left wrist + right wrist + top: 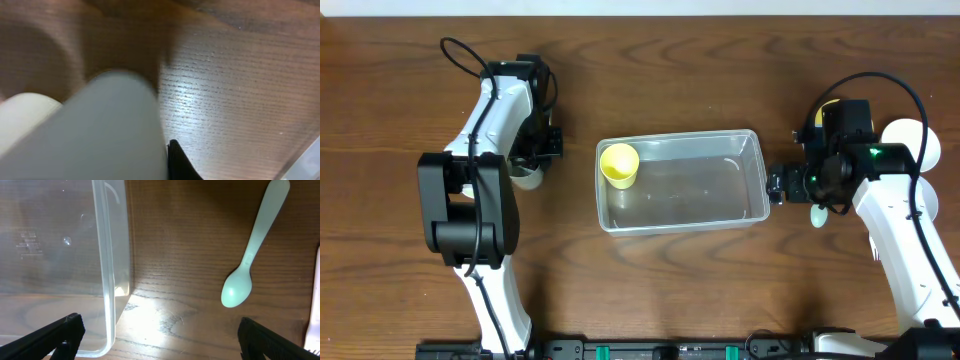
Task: Pack container
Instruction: 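Grasp the grey cup with the left gripper and place it in the container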
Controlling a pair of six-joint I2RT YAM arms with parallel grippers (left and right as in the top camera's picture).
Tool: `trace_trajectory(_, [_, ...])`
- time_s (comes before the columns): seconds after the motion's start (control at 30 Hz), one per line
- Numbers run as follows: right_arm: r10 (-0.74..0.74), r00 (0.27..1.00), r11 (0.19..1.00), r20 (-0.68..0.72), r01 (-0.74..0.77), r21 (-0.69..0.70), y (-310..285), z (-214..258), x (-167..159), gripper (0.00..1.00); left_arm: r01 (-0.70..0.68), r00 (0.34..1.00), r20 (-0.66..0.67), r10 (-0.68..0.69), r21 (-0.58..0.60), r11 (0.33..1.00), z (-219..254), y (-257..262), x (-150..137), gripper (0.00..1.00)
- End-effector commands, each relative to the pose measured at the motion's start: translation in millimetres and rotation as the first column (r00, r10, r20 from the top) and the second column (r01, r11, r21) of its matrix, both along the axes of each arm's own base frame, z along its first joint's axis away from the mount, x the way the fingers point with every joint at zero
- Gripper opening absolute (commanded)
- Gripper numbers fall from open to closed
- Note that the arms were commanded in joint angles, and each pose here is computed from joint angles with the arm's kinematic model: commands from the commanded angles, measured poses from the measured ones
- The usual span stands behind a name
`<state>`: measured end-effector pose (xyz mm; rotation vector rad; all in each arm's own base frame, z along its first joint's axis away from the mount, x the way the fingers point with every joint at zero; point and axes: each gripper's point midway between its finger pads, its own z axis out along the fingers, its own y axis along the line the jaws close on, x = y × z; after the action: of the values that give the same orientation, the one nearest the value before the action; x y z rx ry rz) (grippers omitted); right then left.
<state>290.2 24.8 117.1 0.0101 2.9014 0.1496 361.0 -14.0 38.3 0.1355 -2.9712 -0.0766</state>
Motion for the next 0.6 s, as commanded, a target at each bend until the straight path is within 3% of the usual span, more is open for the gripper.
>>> trace_trajectory(0.0, [-0.009, 1.000, 1.000, 0.012, 0.009, -0.009, -1, 4, 4, 0.99, -0.002, 1.000, -0.003, 0.002, 0.003, 1.000, 7, 0, -3, 0.06])
trace_trajectory(0.13, [-0.010, 1.000, 1.000, 0.012, 0.010, -0.009, -1, 4, 5, 0.99, 0.026, 1.000, 0.009, -0.026, 0.002, 1.000, 32, -10, -4, 0.06])
trace_trajectory(0.3, [-0.010, 1.000, 1.000, 0.011, 0.010, -0.009, -1, 4, 4, 0.99, 0.105, 0.980, 0.171, -0.102, -0.008, 0.994, 99, -39, -2, 0.06])
trace_trajectory(0.57, [-0.010, 1.000, 1.000, 0.012, 0.010, -0.009, -1, 4, 5, 0.99, 0.355, 0.825, 0.479, -0.300, -0.026, 0.934, 206, -119, -45, 0.06])
